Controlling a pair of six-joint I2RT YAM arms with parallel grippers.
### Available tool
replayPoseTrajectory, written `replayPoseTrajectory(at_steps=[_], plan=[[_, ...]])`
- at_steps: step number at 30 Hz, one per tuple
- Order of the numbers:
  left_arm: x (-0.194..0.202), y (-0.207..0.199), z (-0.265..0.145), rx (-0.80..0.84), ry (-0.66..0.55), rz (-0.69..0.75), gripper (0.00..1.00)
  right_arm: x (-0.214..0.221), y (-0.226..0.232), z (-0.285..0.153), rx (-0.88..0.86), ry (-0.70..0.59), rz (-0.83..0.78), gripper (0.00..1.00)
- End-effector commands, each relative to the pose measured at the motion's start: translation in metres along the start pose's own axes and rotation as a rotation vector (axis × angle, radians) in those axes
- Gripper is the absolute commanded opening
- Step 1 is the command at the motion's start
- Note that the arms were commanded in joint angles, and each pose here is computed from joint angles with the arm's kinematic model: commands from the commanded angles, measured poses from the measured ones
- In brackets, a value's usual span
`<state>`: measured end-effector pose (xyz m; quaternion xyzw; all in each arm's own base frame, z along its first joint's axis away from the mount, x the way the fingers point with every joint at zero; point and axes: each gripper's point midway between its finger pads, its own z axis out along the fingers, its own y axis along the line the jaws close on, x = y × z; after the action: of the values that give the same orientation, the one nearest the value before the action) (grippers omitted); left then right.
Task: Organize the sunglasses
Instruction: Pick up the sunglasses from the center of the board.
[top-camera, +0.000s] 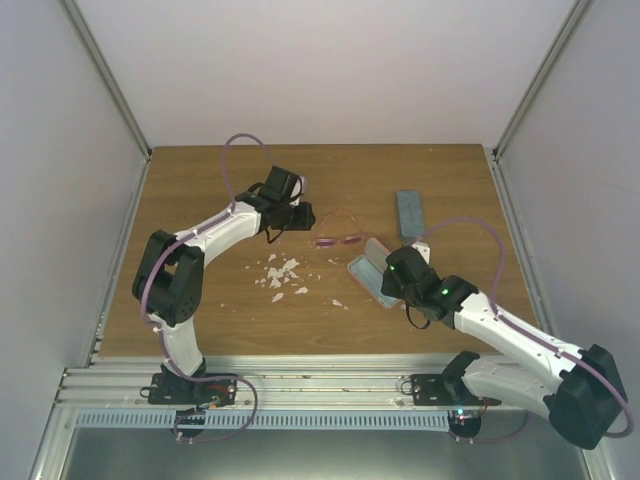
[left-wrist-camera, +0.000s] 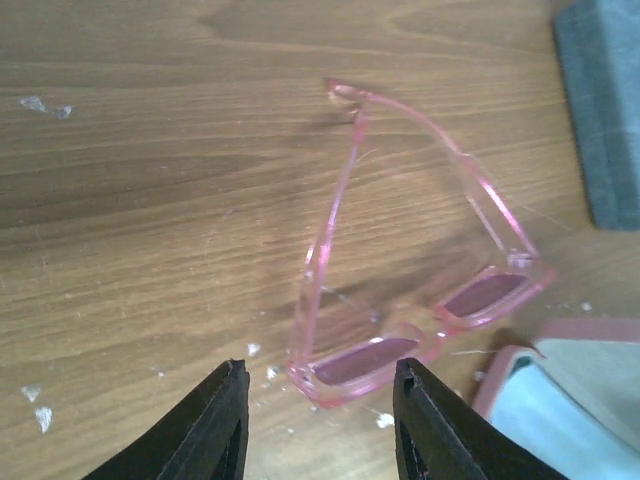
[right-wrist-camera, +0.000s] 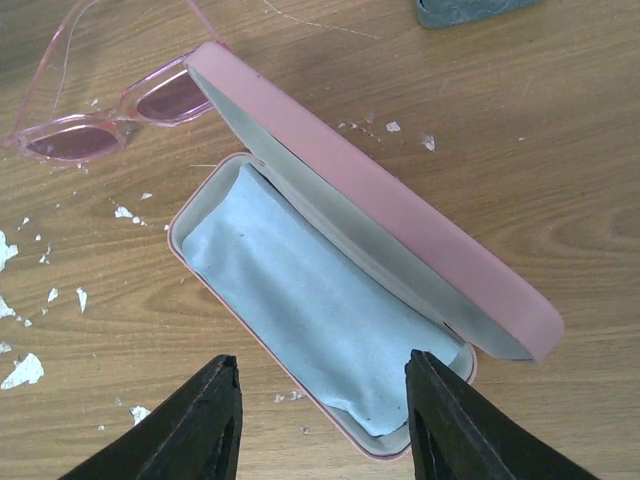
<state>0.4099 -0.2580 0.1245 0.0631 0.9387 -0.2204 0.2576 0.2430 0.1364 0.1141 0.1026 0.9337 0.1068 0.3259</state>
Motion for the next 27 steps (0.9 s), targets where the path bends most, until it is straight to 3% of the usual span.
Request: replayPoseTrajectory(at_steps=[1, 11, 20, 27], plan=[[0.004, 0.003, 0.025, 0.048, 0.041, 0.054, 0.42, -0.007, 0.004, -0.003, -0.015, -0.012, -0.023, 0.47], [0.005, 0.003, 0.064, 0.083, 0.093, 0.142, 0.36, -0.002, 0.008, -0.001, -0.037, 0.008, -0.052, 0.50], [0.013, 0.010, 0.078, 0.067, 0.129, 0.156, 0.11, -0.003, 0.027, 0.005, -0.110, 0.022, -0.104, 0.50], [0.019, 0.016, 0.085, 0.051, 0.149, 0.168, 0.14, -0.012, 0.053, 0.012, -0.171, 0.028, -0.217, 0.49]])
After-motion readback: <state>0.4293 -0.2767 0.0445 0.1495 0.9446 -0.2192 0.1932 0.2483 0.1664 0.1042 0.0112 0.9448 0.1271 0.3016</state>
